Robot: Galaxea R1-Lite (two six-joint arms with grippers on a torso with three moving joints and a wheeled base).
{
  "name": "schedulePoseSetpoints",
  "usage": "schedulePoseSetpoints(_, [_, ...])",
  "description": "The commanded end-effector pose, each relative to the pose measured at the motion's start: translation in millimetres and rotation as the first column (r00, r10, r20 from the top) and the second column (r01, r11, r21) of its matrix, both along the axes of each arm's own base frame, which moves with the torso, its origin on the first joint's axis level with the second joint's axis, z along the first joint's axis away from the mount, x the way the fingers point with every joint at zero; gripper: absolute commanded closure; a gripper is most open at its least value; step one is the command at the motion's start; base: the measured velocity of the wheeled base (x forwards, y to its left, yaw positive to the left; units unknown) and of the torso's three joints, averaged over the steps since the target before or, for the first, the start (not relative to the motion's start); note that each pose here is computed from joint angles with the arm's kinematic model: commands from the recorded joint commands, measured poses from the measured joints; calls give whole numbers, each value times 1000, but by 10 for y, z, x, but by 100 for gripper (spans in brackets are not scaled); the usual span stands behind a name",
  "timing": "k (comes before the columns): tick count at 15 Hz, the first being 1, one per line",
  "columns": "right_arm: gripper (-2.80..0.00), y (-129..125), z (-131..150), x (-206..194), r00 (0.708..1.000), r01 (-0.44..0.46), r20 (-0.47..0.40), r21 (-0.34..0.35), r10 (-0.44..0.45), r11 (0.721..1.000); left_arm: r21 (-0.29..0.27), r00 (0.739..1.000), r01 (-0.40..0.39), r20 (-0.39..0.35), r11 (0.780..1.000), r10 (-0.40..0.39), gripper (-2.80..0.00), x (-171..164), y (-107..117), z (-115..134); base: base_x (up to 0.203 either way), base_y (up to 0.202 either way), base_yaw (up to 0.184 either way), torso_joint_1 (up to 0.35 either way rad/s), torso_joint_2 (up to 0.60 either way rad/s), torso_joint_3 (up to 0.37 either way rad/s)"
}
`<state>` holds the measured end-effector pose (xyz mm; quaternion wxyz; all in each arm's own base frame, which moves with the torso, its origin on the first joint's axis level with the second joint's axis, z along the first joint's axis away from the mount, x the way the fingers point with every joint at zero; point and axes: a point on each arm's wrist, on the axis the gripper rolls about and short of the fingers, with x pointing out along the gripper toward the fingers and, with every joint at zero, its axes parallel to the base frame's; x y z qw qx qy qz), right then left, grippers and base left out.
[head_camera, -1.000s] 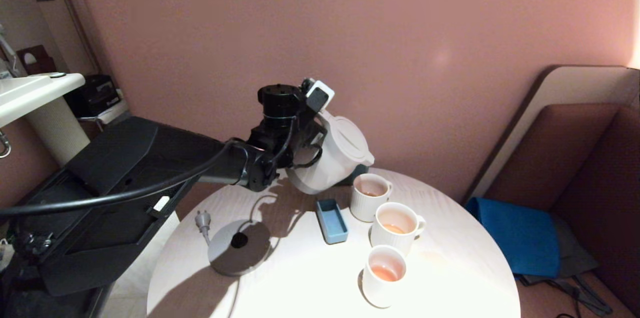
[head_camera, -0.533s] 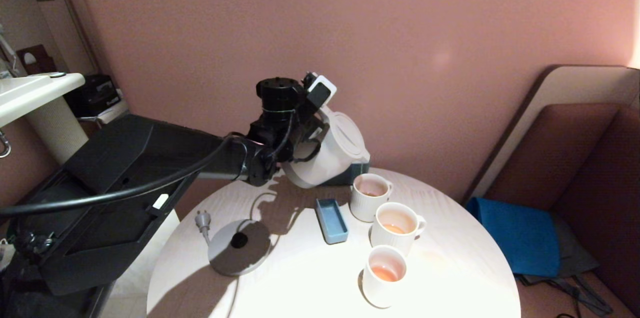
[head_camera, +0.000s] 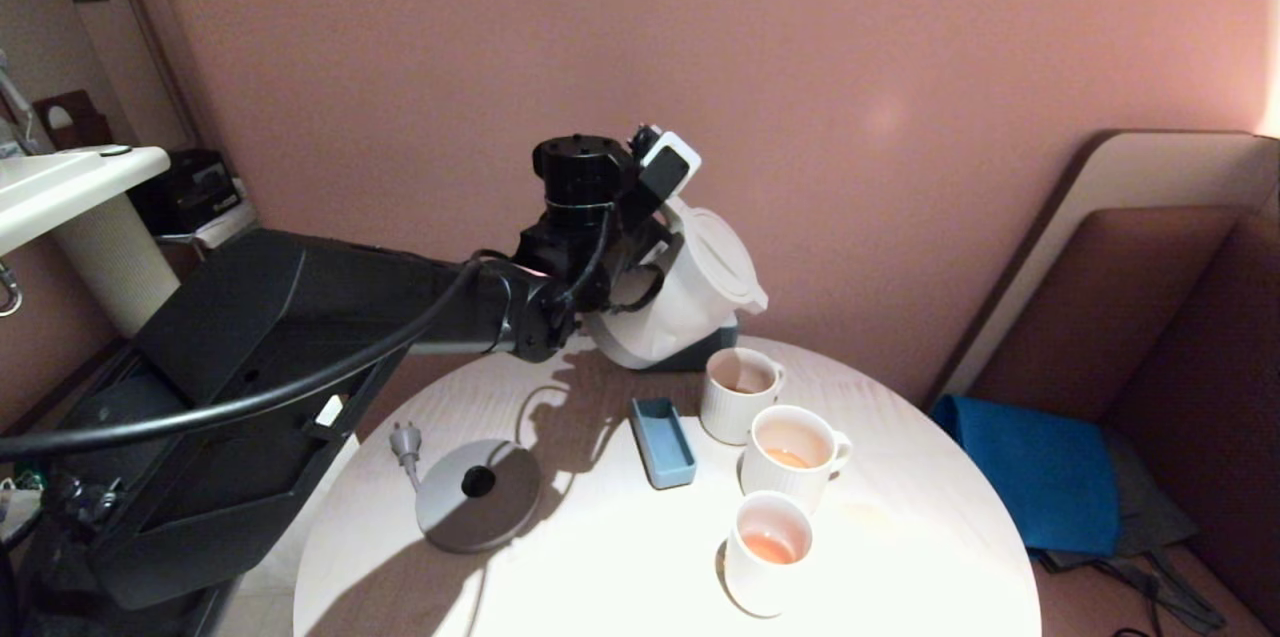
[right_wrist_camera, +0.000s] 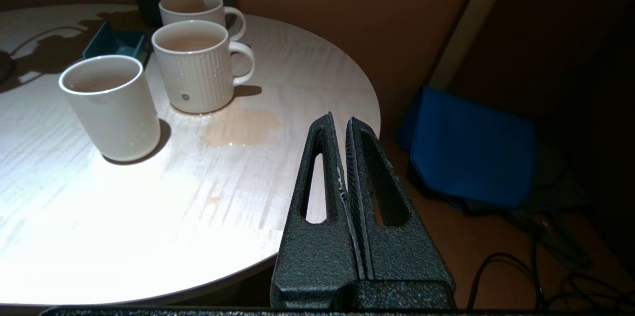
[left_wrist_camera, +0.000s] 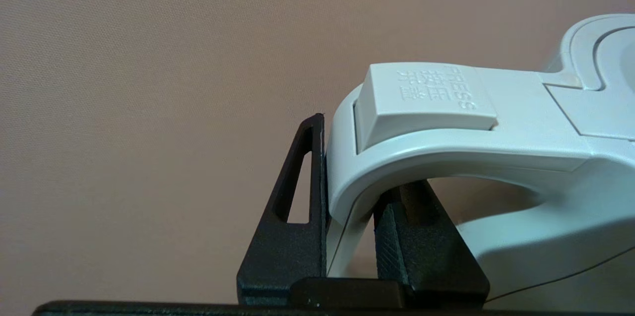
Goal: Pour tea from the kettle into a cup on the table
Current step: Pour water into the cup
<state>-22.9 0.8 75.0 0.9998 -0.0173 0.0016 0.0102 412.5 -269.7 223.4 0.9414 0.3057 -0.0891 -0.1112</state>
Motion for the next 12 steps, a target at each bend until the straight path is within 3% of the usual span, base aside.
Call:
schedulePoseSetpoints(1, [0, 0, 0, 1, 1000, 0, -1, -1, 0, 1000, 0, 1000, -1, 7, 1000, 1, 0, -10, -11, 42, 0, 0, 0, 0, 0, 0])
schedulePoseSetpoints(12, [0, 0, 0, 1, 1000, 0, -1, -1, 0, 1000, 59, 1000, -9, 20, 998, 7, 0, 19, -30, 1, 0, 0, 0, 0, 0, 0])
